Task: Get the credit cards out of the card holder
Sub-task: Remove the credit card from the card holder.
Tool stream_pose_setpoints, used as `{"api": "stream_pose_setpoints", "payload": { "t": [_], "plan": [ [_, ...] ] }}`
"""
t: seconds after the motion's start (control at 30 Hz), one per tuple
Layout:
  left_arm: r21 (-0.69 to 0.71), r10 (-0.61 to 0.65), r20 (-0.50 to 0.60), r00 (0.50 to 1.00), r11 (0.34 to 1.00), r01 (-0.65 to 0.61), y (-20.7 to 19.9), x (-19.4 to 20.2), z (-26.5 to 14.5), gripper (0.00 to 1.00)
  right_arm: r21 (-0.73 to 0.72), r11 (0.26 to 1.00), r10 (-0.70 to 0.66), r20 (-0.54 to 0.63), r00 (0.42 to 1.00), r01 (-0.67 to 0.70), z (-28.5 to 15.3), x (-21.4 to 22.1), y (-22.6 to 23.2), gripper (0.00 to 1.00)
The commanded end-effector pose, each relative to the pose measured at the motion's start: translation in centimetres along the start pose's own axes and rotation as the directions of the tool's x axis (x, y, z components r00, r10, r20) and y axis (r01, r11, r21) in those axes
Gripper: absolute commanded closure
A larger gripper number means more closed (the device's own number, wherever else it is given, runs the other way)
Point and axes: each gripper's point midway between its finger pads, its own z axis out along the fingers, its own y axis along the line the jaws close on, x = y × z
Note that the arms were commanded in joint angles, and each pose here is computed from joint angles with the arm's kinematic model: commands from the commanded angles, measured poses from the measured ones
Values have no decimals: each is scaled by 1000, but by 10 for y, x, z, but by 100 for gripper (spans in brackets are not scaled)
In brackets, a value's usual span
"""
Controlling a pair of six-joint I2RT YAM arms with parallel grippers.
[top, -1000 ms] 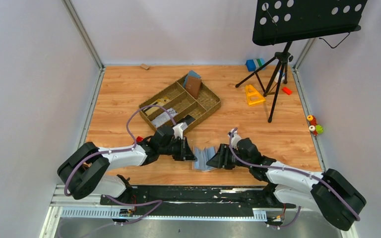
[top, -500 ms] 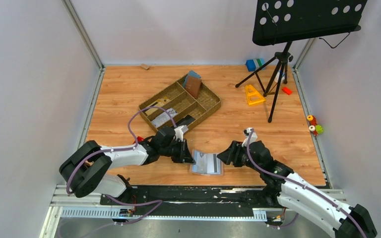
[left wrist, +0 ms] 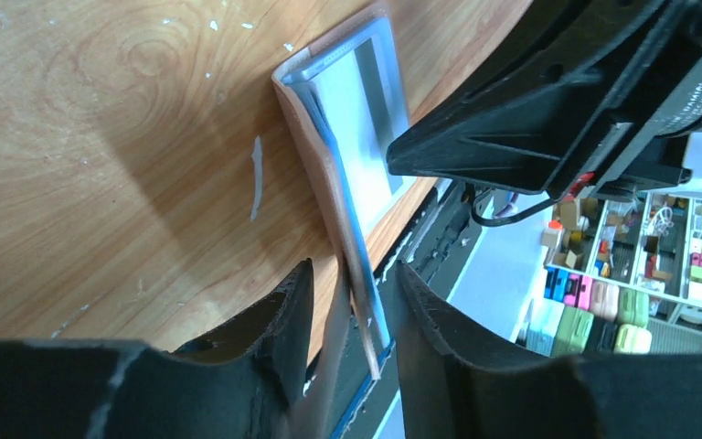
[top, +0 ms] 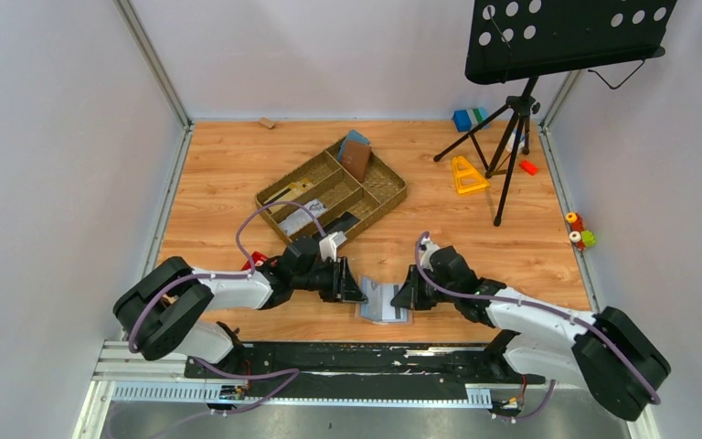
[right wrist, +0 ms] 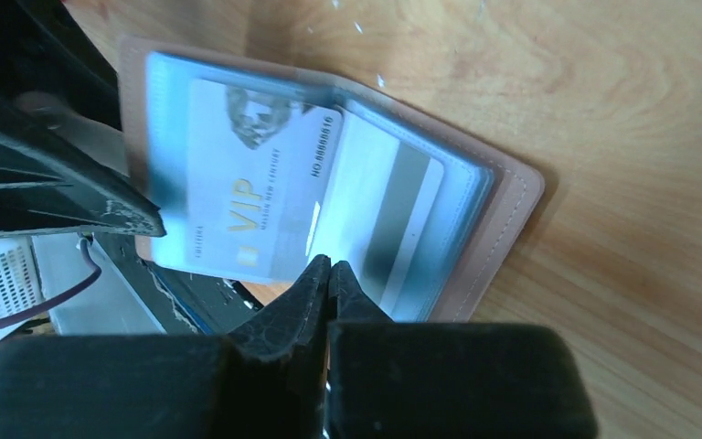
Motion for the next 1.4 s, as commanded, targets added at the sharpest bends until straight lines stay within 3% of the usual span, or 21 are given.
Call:
{"api": "stream_pose_setpoints", "payload": {
  "t": [0.0, 0.1, 0.23, 0.3, 0.4, 0.43, 0.6, 0.7, 0.77, 1.03, 1.2, 1.37],
  "plan": [
    [53, -2, 6, 1000, 999, 2, -5, -1, 4, 51, -97, 995, 15, -13, 1000, -16, 12, 1, 13, 100],
    [36, -11, -8, 1000, 999, 11, 2, 2, 8, 48, -101, 995, 21, -30, 999, -24, 15, 4, 12, 100],
    [22, -20, -18, 1000, 1000, 20, 7, 4, 11, 58, -94, 995, 20, -26, 999, -23, 15, 3, 11, 100],
    [25, -22, -20, 1000, 999, 23, 8, 4, 13, 68, -84, 996, 18, -20, 1000, -20, 14, 2, 10, 100],
    [63, -30, -11, 999, 998, 31, 3, 2, 15, 97, -74, 997, 13, -8, 1000, -14, 10, 1, 9, 100],
    [81, -33, -4, 999, 996, 33, 1, 1, 14, 100, -69, 998, 13, 1, 1000, -13, 8, -1, 9, 100],
    [220, -31, 61, 998, 975, 16, -23, -9, 1, 100, -131, 991, 19, 136, 991, -1, -14, -14, 20, 96],
    [320, -47, 83, 995, 947, 18, -43, -14, -10, 100, -174, 985, 35, 185, 982, -2, -24, -17, 26, 75],
    [379, -65, 89, 994, 925, 27, -55, -16, -16, 100, -197, 980, 43, 199, 979, -3, -29, -20, 30, 68],
    [577, -138, 79, 987, 814, 68, -92, -22, -37, 100, -317, 947, 106, 174, 979, -46, -34, -24, 51, 59],
    [579, -127, 79, 989, 813, 58, -93, -19, -40, 100, -362, 927, 170, 160, 972, -102, -34, -25, 45, 51],
    [604, -114, 81, 990, 796, 42, -103, -22, -46, 100, -449, 888, 182, 143, 973, -100, -41, -28, 60, 51]
  ]
}}
